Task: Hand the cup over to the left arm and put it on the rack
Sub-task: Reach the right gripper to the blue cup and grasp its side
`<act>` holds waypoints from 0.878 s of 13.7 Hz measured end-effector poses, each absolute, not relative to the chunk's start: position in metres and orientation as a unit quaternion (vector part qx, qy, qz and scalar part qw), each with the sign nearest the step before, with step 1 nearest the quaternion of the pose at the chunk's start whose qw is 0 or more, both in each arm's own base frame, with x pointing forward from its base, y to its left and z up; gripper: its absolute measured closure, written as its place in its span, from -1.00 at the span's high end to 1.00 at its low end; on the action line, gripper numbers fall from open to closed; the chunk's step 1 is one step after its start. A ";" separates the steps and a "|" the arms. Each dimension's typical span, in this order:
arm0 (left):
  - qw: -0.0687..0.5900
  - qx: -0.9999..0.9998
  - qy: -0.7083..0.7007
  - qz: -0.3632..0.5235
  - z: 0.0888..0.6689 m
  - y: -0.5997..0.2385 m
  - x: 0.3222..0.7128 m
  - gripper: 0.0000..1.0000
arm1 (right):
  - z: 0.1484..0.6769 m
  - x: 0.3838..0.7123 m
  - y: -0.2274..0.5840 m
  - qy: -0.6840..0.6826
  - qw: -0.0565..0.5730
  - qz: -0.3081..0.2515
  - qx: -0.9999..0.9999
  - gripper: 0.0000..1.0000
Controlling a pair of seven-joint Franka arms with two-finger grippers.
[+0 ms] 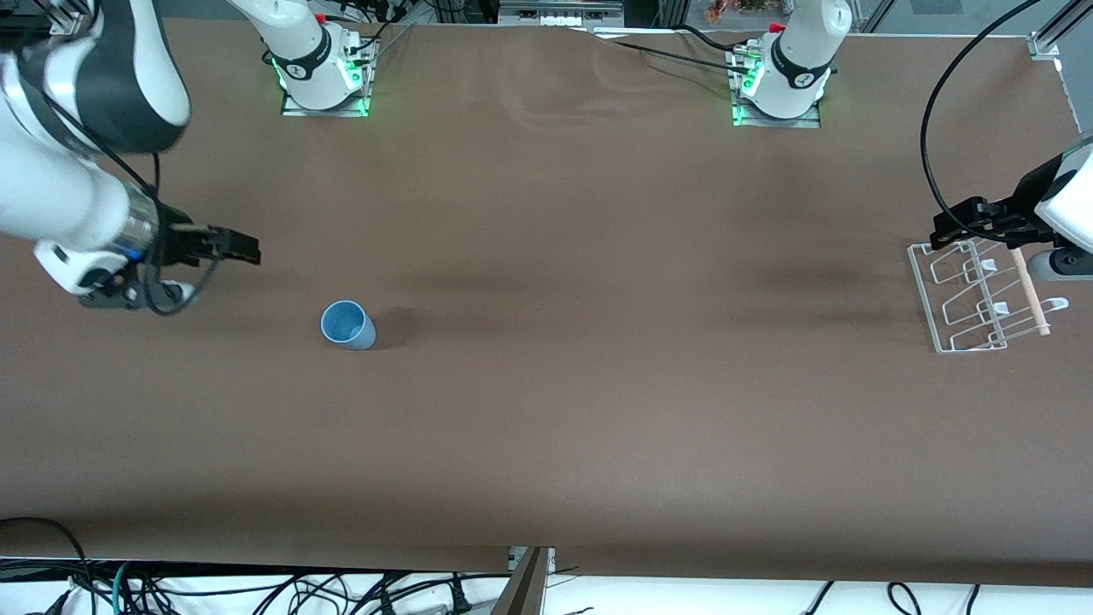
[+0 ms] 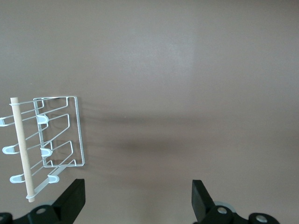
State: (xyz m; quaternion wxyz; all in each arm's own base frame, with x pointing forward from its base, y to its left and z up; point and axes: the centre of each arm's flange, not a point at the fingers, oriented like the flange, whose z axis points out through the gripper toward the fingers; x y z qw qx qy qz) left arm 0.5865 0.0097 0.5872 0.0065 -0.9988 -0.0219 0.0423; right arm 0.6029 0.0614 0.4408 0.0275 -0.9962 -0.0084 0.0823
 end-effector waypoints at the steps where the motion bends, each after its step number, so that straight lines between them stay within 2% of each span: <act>1: 0.007 -0.999 -0.022 0.042 0.587 0.010 0.586 1.00 | 0.420 0.607 0.062 -0.007 0.028 0.081 -0.996 1.00; 6: 0.006 -0.999 -0.021 0.042 0.587 0.009 0.587 1.00 | 0.327 0.624 0.079 -0.015 0.027 0.092 -0.995 0.98; 12: -0.003 -0.999 -0.025 0.047 0.581 0.011 0.589 1.00 | 0.275 0.632 0.097 -0.024 0.027 0.086 -0.996 0.98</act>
